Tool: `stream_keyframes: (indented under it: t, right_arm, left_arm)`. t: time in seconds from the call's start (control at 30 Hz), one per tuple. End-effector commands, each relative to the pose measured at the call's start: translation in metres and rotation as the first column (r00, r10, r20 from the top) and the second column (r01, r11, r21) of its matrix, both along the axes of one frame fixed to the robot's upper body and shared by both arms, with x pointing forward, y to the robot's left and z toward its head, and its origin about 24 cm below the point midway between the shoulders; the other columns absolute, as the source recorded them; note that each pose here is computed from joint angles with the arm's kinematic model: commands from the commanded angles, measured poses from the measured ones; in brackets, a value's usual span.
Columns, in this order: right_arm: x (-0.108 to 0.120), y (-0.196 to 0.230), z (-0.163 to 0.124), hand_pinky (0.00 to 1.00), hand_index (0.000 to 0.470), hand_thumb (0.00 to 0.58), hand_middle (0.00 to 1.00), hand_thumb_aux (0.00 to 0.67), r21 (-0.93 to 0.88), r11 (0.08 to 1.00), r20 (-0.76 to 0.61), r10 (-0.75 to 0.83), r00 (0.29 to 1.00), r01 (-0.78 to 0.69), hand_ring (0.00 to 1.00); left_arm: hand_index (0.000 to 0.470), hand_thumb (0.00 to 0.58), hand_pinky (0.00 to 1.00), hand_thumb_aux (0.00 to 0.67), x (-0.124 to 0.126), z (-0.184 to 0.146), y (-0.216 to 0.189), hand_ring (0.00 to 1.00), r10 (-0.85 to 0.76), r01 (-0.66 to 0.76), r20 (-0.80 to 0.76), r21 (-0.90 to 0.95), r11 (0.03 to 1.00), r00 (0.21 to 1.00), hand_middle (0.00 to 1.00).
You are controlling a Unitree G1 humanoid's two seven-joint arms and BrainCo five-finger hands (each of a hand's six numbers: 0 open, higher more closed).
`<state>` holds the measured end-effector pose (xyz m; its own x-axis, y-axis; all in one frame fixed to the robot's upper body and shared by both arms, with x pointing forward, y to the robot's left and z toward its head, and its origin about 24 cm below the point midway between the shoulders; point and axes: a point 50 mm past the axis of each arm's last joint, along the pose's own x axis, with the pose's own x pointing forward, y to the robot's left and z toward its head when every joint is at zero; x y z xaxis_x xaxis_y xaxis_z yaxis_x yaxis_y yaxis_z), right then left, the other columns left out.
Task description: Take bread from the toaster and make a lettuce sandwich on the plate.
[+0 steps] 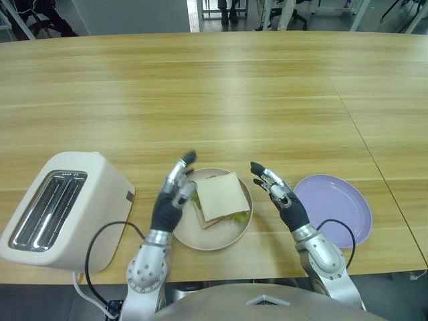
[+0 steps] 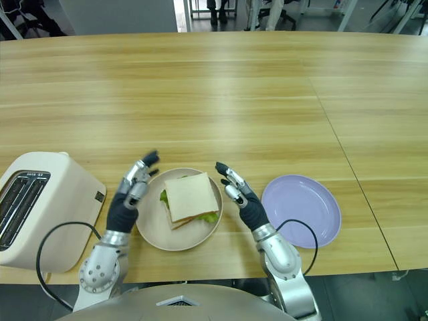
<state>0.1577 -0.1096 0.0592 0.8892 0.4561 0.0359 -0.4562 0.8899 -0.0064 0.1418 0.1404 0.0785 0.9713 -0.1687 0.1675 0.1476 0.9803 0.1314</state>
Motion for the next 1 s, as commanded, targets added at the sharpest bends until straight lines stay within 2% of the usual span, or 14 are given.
stream_keyframes:
  t: [0.03,0.17,0.4,0.53,0.7,0.8,1.0]
  right_arm:
    - [-0.006,-0.008,-0.003,1.0,0.46,0.58,1.0,0.67,0.012,0.998,-0.039,0.057,0.998,-0.056,1.0]
    - [-0.014,-0.008,-0.012,1.0,0.46,0.58,1.0,0.67,0.064,0.985,-0.12,0.17,0.978,-0.163,1.0]
    - [-0.03,-0.002,-0.029,1.0,0.46,0.58,1.0,0.67,0.113,0.929,-0.239,0.37,0.898,-0.352,1.0]
    - [-0.032,0.001,-0.039,1.0,0.46,0.58,1.0,0.67,0.112,0.916,-0.293,0.402,0.868,-0.387,1.0]
    - [-0.039,0.009,-0.049,1.0,0.46,0.58,1.0,0.67,0.154,0.898,-0.394,0.439,0.808,-0.413,1.0]
    - [-0.042,0.009,-0.055,1.0,0.46,0.58,1.0,0.67,0.157,0.897,-0.451,0.437,0.778,-0.413,1.0]
    - [-0.036,0.008,-0.068,1.0,0.46,0.58,1.0,0.67,0.055,0.917,-0.502,0.368,0.783,-0.396,1.0]
  left_arm:
    - [0.46,0.58,1.0,0.67,-0.012,-0.014,0.0,1.0,-0.096,0.099,-0.088,0.028,0.995,0.991,1.0]
    - [0.46,0.58,1.0,0.67,-0.023,-0.023,0.01,1.0,-0.199,0.209,-0.162,0.047,0.977,0.966,1.0]
    - [0.46,0.58,1.0,0.67,-0.048,-0.024,0.029,1.0,-0.382,0.389,-0.29,-0.037,0.921,0.877,1.0]
    - [0.46,0.58,1.0,0.67,-0.055,-0.027,0.039,1.0,-0.408,0.425,-0.366,-0.039,0.904,0.836,1.0]
    - [0.46,0.58,1.0,0.67,-0.065,-0.042,0.044,1.0,-0.434,0.502,-0.501,0.001,0.865,0.749,1.0]
    - [0.46,0.58,1.0,0.67,-0.064,-0.045,0.046,1.0,-0.415,0.508,-0.533,0.032,0.861,0.737,1.0]
    - [0.46,0.58,1.0,0.67,-0.058,-0.051,0.038,1.0,-0.419,0.527,-0.552,0.043,0.849,0.721,1.0]
